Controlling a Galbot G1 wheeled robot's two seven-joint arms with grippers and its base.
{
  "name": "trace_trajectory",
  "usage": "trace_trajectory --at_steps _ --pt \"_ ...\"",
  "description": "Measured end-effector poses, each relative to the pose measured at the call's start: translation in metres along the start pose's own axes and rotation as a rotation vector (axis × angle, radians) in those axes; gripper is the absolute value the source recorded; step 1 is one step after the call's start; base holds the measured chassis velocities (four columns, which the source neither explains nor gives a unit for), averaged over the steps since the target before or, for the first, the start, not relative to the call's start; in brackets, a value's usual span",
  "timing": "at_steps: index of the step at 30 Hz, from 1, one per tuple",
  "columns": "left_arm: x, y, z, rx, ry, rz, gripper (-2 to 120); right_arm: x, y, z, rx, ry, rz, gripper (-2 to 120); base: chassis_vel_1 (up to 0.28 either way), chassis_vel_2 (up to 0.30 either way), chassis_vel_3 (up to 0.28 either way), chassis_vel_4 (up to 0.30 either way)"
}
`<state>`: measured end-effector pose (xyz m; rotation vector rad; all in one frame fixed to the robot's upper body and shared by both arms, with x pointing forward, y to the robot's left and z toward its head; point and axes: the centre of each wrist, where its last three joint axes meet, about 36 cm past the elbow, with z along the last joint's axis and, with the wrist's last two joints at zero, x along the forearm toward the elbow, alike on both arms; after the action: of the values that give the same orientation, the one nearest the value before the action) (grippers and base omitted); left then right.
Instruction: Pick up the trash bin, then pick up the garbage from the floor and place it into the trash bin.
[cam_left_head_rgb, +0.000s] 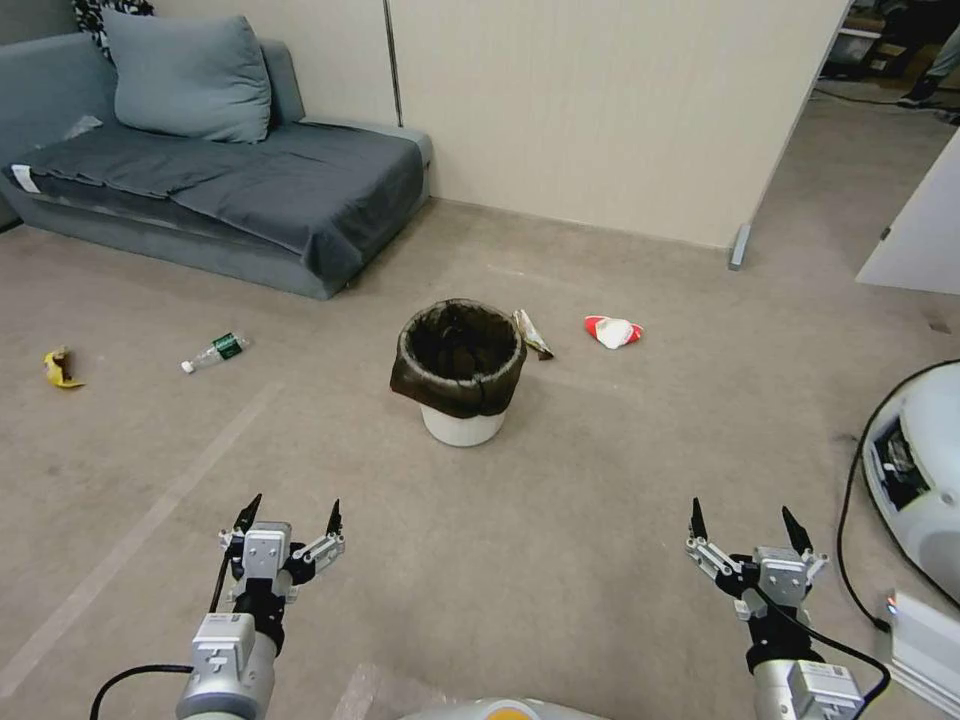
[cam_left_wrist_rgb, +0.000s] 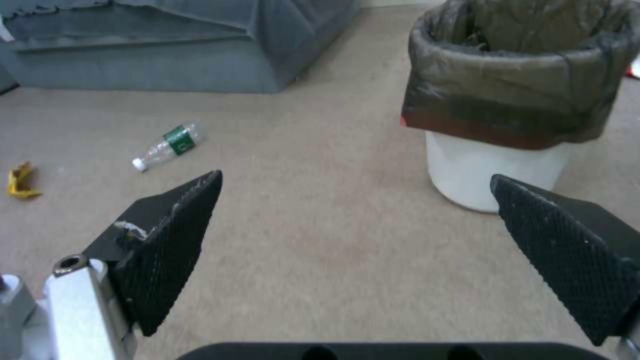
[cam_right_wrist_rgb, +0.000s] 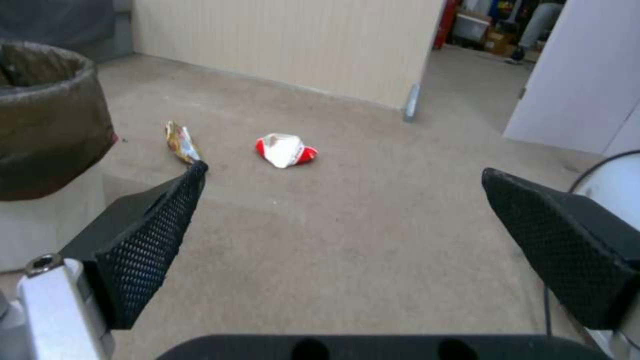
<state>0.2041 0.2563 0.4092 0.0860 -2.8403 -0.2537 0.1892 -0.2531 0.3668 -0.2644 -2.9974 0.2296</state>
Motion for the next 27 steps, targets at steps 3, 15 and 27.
trace_trajectory --at_steps 3,15,27 --pt "-0.0002 0.0001 0.0001 0.001 0.000 0.001 100 0.0001 0.0001 0.0003 0.003 0.000 -0.001 100 -0.161 0.174 0.150 -0.161" --pt "-0.0006 0.0012 0.0024 0.003 0.002 0.001 100 0.0004 0.0005 0.0007 0.011 -0.002 -0.006 100 -0.199 0.191 0.195 -0.196" --pt "-0.0004 0.0014 0.0038 0.004 0.001 0.000 100 0.0010 0.0013 0.0015 0.019 -0.004 -0.010 100 -0.197 0.197 0.196 -0.204"
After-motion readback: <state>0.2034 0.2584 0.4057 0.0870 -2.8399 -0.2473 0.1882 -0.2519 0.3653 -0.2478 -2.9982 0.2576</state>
